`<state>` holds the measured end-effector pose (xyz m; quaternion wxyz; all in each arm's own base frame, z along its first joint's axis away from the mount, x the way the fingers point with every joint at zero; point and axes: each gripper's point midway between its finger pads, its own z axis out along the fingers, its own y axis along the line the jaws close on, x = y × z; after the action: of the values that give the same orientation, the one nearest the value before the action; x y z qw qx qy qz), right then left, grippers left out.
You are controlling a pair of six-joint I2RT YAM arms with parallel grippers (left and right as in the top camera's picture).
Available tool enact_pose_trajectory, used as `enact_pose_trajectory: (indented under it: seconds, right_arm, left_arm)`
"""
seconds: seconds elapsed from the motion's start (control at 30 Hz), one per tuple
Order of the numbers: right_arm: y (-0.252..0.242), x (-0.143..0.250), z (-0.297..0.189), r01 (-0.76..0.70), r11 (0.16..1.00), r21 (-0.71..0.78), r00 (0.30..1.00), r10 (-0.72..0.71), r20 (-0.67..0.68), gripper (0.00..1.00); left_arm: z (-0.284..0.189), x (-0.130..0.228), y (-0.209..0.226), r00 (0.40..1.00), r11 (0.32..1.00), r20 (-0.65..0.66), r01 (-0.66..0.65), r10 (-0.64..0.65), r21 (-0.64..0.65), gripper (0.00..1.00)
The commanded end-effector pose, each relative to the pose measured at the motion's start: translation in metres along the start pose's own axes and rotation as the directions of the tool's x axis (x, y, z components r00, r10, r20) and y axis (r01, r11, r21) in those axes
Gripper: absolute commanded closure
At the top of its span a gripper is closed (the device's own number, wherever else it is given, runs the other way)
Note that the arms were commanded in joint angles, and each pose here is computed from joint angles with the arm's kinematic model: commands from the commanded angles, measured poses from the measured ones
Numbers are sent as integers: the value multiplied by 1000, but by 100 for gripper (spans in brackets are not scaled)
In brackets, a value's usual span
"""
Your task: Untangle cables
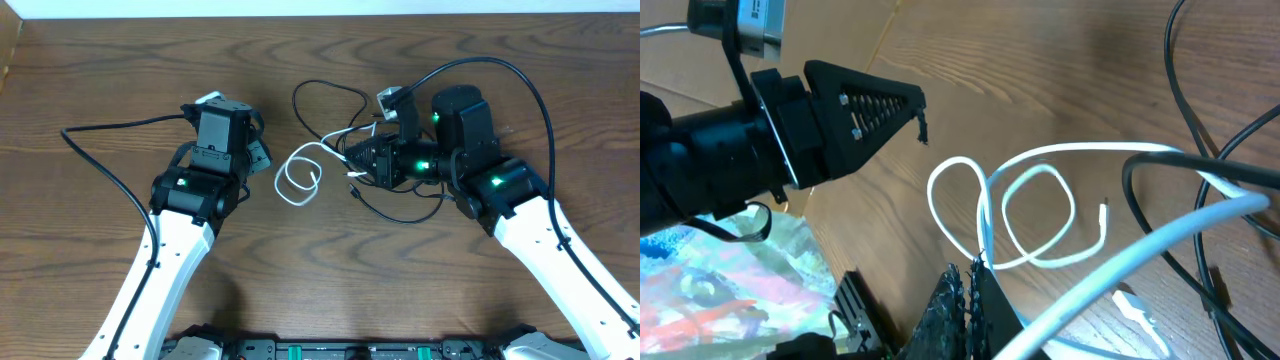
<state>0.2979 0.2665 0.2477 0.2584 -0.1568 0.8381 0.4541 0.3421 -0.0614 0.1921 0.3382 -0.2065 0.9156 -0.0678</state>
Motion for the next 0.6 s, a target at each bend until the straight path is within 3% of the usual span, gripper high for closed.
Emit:
enact_pose_trajectory:
  seconds: [0.0,0.27,0.57]
  right_arm:
    - [7,-4,-5,-3,1000,-17,1000,3,6,99]
    - [8,-5,-5,-8,1000,-20,1000,8,13,99]
    - [8,-8,-5,-15,1000,-21,1000,16,24,99]
  left_arm:
    - [-6,-7,1,999,999,27,34,-34,-2,47]
    - [-6,-5,1,998,998,19,58,-58,4,47]
    - [-8,10,-20,995,991,-80,71,-61,118,47]
